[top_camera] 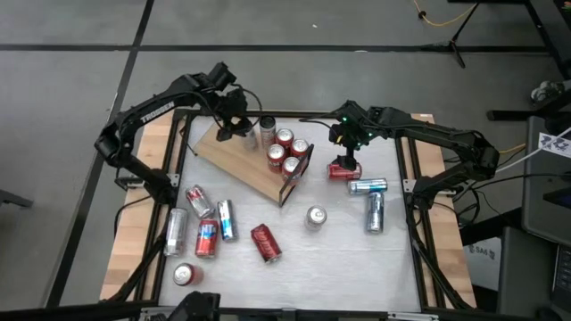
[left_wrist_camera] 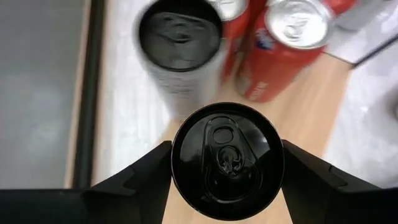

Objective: Pick and place cans onto a shelf
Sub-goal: Put the right pink and white soda can on the shelf aligned with the other right pink and white soda can

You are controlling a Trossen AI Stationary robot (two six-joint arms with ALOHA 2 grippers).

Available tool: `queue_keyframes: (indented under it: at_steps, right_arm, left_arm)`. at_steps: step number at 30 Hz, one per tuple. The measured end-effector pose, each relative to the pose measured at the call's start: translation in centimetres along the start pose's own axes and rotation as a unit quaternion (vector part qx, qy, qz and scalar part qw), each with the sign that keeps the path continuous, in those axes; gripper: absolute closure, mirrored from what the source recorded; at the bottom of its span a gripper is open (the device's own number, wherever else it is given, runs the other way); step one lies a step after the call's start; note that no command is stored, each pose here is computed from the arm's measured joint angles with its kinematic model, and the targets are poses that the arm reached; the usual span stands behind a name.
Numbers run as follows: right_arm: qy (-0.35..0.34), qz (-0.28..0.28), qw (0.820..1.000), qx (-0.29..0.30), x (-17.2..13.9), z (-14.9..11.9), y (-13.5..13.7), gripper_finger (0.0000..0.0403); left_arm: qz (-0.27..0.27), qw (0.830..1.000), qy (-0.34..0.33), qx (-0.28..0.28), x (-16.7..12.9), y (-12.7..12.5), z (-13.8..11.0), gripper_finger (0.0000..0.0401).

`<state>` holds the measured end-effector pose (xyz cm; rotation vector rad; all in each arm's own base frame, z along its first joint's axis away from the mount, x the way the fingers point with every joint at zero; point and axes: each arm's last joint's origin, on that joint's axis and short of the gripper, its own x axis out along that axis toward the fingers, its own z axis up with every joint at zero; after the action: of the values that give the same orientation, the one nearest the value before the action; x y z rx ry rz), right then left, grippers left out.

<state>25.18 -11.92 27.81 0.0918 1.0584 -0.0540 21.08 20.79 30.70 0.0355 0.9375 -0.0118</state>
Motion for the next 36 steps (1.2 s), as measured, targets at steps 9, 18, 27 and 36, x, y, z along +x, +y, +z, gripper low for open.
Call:
queue_keyframes:
  at_steps: [9, 18, 27, 36]
  right_arm:
    - [0.000, 0.000, 1.000, 0.000, 0.0, 0.0, 0.0, 0.0013]
    - [0.000, 0.000, 1.000, 0.000, 0.0, 0.0, 0.0, 0.0013]
    - [0.000, 0.000, 1.000, 0.000, 0.0, 0.0, 0.0, 0.0013]
    - [0.000, 0.000, 1.000, 0.000, 0.0, 0.0, 0.0, 0.0013]
  left_arm:
    - [0.035, 0.999, -0.024, 0.014, -0.2, 1.2, 0.0, 0.0170]
    - [0.041, 0.999, -0.017, -0.023, -0.5, 2.0, -0.8, 0.0170]
    - [0.038, 0.998, -0.020, -0.052, -0.4, 1.9, -0.7, 0.0170]
    - [0.027, 0.997, -0.005, -0.077, -0.4, 1.7, -1.0, 0.0155]
